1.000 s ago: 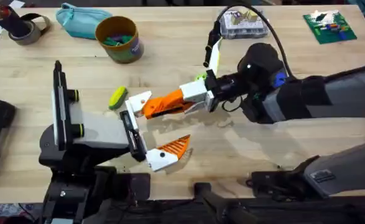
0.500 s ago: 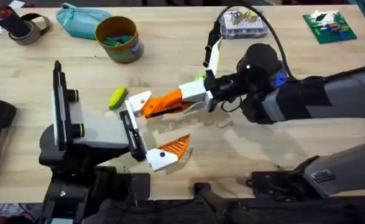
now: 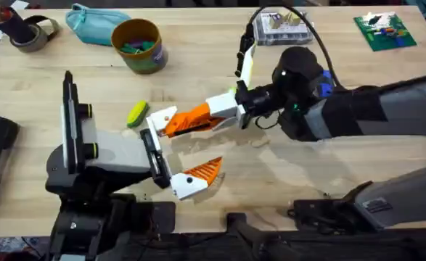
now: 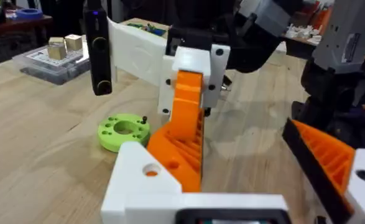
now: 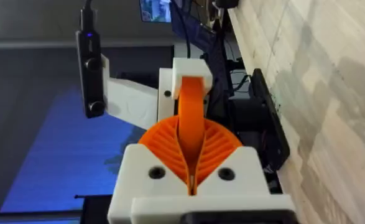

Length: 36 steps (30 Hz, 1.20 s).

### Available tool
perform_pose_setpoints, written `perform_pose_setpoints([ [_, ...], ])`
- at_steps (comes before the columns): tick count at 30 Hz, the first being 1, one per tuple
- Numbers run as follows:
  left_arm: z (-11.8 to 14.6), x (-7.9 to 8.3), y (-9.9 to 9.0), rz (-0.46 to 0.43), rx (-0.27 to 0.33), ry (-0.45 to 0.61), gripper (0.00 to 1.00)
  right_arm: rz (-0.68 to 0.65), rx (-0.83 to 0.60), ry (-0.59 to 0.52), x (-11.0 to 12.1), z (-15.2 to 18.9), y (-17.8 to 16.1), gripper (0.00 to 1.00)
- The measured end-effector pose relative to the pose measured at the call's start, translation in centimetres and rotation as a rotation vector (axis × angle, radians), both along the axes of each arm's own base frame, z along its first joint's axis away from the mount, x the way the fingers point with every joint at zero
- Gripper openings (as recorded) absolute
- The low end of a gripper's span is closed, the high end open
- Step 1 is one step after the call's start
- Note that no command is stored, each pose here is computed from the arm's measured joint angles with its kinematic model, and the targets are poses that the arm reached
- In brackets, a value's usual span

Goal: Pick up the gripper from the table and insert it into the empty holder that is missing its gripper. Then pick up a screw, insert it into the mounting hole, and use the screwdriver to tighten it. Finally, clean up the table by picking up the vegetable and placing it into the bucket.

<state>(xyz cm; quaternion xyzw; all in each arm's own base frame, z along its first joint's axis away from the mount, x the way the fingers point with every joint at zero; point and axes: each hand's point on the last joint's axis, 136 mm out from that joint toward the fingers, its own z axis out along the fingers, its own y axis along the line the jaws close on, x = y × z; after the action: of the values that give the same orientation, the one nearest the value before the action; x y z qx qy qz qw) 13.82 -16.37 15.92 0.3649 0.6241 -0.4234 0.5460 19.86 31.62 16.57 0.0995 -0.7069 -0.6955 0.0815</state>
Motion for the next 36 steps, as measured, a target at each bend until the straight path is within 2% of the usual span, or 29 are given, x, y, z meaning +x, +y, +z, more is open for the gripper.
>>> perform_pose_setpoints([
  [25,0.0,0.0,0.0,0.001,-0.001,0.002,0.986,0.019,0.002,-0.043,0.8,-0.1,1.2,0.024],
  [36,0.0,0.1,0.0,0.004,-0.003,0.008,0.988,0.005,0.039,-0.123,0.9,-0.3,1.7,0.024],
])
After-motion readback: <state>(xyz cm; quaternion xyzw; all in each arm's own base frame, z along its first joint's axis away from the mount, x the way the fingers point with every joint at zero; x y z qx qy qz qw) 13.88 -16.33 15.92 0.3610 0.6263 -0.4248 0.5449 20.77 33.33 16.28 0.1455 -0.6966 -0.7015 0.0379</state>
